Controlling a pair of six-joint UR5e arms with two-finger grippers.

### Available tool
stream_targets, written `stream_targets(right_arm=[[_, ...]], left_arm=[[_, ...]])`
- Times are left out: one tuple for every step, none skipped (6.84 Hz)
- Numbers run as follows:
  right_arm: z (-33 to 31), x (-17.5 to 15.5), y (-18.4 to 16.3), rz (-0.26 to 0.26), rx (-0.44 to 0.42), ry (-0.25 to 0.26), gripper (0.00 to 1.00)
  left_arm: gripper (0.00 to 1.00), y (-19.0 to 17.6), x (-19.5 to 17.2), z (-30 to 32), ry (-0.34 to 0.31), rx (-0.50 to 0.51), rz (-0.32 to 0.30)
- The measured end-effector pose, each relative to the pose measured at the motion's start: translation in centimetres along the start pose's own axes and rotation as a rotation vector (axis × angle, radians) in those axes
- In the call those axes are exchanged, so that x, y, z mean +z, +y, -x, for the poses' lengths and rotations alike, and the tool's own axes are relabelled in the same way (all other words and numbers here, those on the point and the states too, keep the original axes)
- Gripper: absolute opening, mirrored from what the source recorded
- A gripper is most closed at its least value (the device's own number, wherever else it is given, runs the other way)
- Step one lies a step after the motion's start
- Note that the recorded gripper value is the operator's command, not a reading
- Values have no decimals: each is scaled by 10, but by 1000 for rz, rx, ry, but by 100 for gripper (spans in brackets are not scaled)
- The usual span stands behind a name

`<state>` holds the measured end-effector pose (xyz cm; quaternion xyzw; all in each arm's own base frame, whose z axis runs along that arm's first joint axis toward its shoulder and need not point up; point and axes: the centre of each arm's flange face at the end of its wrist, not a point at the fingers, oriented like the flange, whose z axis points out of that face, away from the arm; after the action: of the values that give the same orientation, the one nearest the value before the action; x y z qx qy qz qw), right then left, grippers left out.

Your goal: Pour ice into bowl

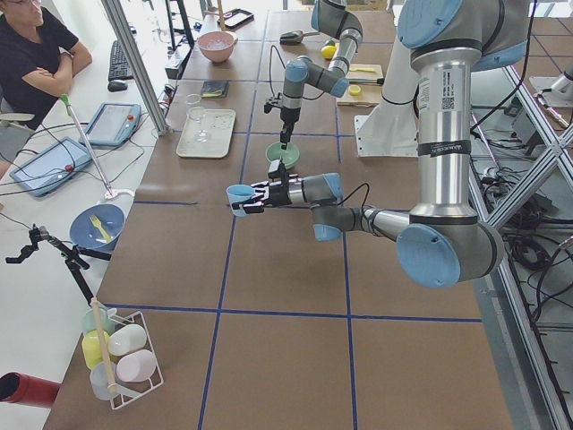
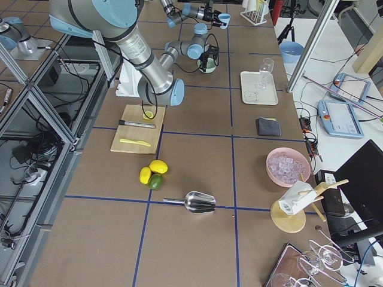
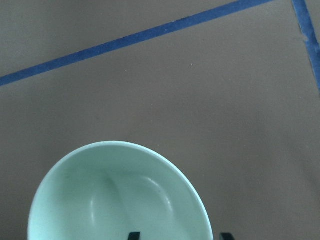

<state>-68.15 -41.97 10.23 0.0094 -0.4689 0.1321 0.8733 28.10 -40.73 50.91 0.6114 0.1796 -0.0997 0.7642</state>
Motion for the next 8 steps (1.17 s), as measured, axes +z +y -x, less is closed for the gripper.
stream_targets(right_arm=[[-3, -17, -8, 5, 7, -15, 100], [-16, -37, -16, 6, 14, -28, 100], [-42, -60, -26, 3, 21, -36, 100], [-75, -80, -39, 5, 33, -38, 100], [-108, -96, -57, 10, 53, -38, 100], [-137, -108, -77, 13, 71, -32, 100], [-165, -118, -97, 15, 76, -25, 100], [-192, -128, -116, 25, 62, -17, 100]], left_arm=[[0, -7, -1, -8, -3, 45, 10], [0, -16, -3, -17, -4, 70, 21], [0, -27, -6, -32, 9, 73, 24], [0, -37, -9, -53, 36, 58, 18], [0, -44, -15, -79, 72, 44, 15], [0, -51, -20, -112, 93, 56, 25], [0, -57, -28, -154, 77, 118, 42], [0, -63, -41, -192, 48, 221, 49]])
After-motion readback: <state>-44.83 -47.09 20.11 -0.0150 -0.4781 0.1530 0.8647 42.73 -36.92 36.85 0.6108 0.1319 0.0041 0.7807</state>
